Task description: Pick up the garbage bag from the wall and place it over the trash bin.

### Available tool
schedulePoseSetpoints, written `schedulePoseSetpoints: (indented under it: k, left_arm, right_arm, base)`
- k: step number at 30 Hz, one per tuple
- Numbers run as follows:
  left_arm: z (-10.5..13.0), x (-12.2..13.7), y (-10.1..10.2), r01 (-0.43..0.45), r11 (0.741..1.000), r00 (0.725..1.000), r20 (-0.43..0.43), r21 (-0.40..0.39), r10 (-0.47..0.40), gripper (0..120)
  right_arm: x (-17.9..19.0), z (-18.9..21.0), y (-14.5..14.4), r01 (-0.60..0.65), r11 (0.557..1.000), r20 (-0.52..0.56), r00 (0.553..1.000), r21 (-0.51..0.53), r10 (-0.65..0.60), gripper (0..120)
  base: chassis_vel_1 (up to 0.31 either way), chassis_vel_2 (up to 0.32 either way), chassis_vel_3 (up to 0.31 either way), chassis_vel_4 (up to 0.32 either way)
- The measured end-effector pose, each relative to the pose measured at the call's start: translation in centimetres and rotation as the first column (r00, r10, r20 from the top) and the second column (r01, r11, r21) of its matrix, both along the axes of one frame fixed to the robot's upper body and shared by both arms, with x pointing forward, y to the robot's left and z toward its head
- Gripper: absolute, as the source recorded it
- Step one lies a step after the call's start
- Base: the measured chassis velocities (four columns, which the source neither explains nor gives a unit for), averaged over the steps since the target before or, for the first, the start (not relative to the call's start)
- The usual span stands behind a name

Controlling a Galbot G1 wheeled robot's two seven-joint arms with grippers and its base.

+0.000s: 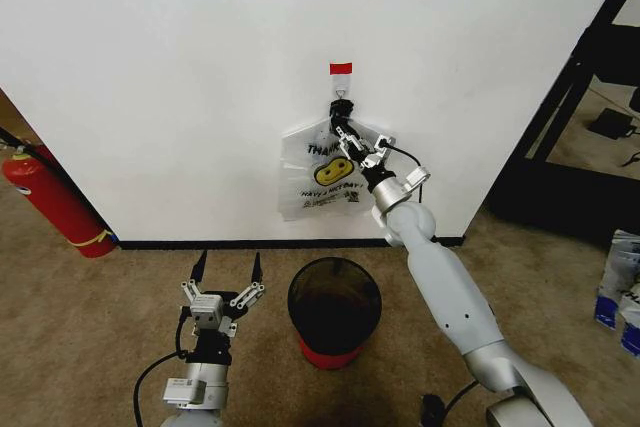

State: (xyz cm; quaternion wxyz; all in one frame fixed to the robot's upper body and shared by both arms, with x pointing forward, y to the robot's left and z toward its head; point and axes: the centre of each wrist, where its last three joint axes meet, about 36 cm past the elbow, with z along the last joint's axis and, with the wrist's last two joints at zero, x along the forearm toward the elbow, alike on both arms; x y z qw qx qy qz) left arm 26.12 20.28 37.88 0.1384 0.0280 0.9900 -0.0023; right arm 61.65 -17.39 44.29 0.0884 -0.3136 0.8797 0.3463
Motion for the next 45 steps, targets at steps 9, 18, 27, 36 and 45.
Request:
schedulePoseSetpoints:
  k: [9, 18, 27, 36, 45]
  left_arm:
    - [0.2, -0.1, 0.0, -0.002, 1.000, 1.000, 0.006, -0.002, 0.002, 100]
    - [0.4, -0.1, 0.0, -0.001, 1.000, 1.000, 0.010, -0.004, 0.001, 100]
    - [0.5, -0.1, -0.2, 0.007, 1.000, 1.000, 0.011, -0.006, -0.007, 100]
    - [0.9, -0.3, -0.3, 0.008, 1.000, 1.000, 0.016, -0.005, -0.008, 100]
    - [1.1, -0.5, -0.3, 0.010, 1.000, 1.000, 0.019, -0.003, -0.010, 100]
  right_arm:
    - [0.1, 0.1, 0.3, 0.000, 1.000, -0.013, 1.000, 0.009, 0.000, 0]
    - [-0.6, 0.2, 0.2, 0.001, 1.000, -0.011, 1.000, 0.012, -0.001, 0]
    - [-3.1, -0.1, -1.6, 0.013, 1.000, -0.007, 1.000, 0.006, -0.013, 0]
    - [-5.7, -1.2, -1.8, -0.002, 1.000, -0.007, 1.000, -0.009, 0.002, 0]
    - [-7.9, -2.6, -2.2, -0.012, 0.999, -0.021, 1.000, -0.031, 0.012, 0]
  base:
    - [0.000, 0.000, 0.000, 0.000]
    - [0.000, 0.000, 0.000, 0.000]
    - [0.000, 0.000, 0.000, 0.000]
    - [0.000, 0.000, 0.000, 0.000]
    - [0.000, 0.000, 0.000, 0.000]
